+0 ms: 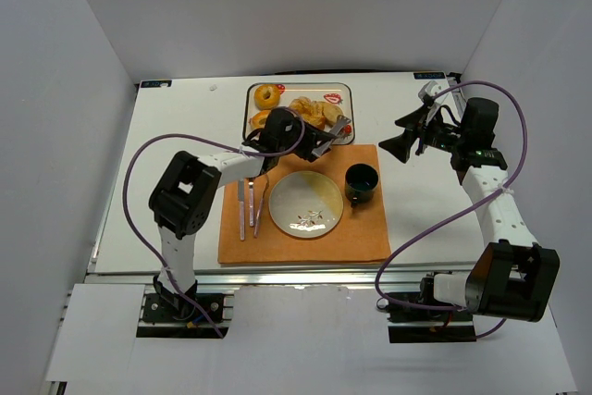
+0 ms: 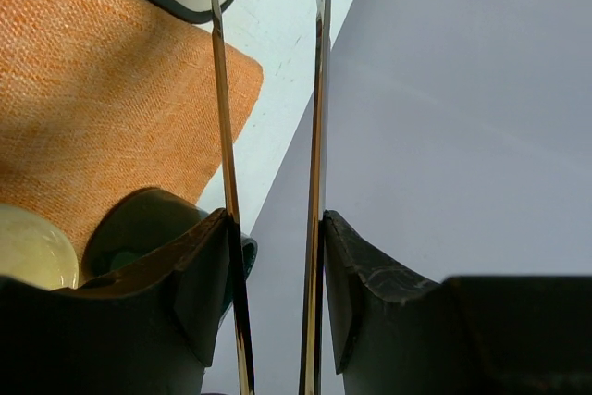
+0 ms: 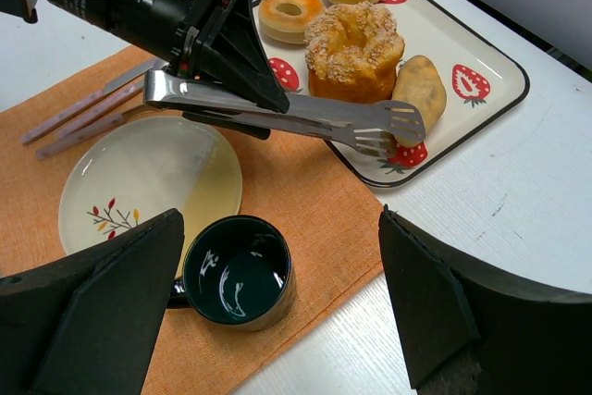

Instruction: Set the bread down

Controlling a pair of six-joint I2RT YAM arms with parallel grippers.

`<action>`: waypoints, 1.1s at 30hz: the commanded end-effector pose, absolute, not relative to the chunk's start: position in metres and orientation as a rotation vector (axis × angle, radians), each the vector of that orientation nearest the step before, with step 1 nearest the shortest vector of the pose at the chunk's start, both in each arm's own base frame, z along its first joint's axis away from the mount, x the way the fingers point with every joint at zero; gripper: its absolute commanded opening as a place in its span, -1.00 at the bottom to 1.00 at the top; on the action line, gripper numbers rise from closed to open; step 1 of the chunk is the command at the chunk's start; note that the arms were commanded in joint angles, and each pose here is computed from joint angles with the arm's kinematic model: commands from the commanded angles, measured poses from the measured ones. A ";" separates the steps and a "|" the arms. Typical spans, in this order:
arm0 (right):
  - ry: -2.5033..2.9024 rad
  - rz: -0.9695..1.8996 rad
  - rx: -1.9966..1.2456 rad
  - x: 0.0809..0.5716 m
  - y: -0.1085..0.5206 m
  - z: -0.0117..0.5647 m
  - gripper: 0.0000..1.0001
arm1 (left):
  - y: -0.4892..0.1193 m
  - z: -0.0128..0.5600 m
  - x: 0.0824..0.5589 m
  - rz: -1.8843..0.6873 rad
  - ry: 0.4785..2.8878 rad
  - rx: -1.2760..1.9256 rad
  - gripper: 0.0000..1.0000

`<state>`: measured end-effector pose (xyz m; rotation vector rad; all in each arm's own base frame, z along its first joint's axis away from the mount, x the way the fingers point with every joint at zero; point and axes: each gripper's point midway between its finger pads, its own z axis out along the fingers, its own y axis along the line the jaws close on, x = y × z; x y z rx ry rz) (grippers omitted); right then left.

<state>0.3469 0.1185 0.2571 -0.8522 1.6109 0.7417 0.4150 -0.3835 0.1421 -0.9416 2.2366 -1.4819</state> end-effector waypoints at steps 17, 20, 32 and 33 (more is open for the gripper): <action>1.564 0.758 -0.865 0.344 0.118 0.267 0.79 | -0.385 0.153 0.438 -1.520 2.148 -0.973 -0.29; 1.561 0.761 -0.865 0.343 0.119 0.268 0.79 | -0.386 0.158 0.437 -1.536 2.139 -0.947 -0.48; 1.536 0.756 -0.875 0.343 0.119 0.278 0.79 | -0.399 0.225 0.414 -1.562 2.122 -0.347 -1.00; 1.535 0.755 -0.876 0.343 0.119 0.278 0.79 | -0.397 0.227 0.410 -1.552 2.130 -0.311 -1.00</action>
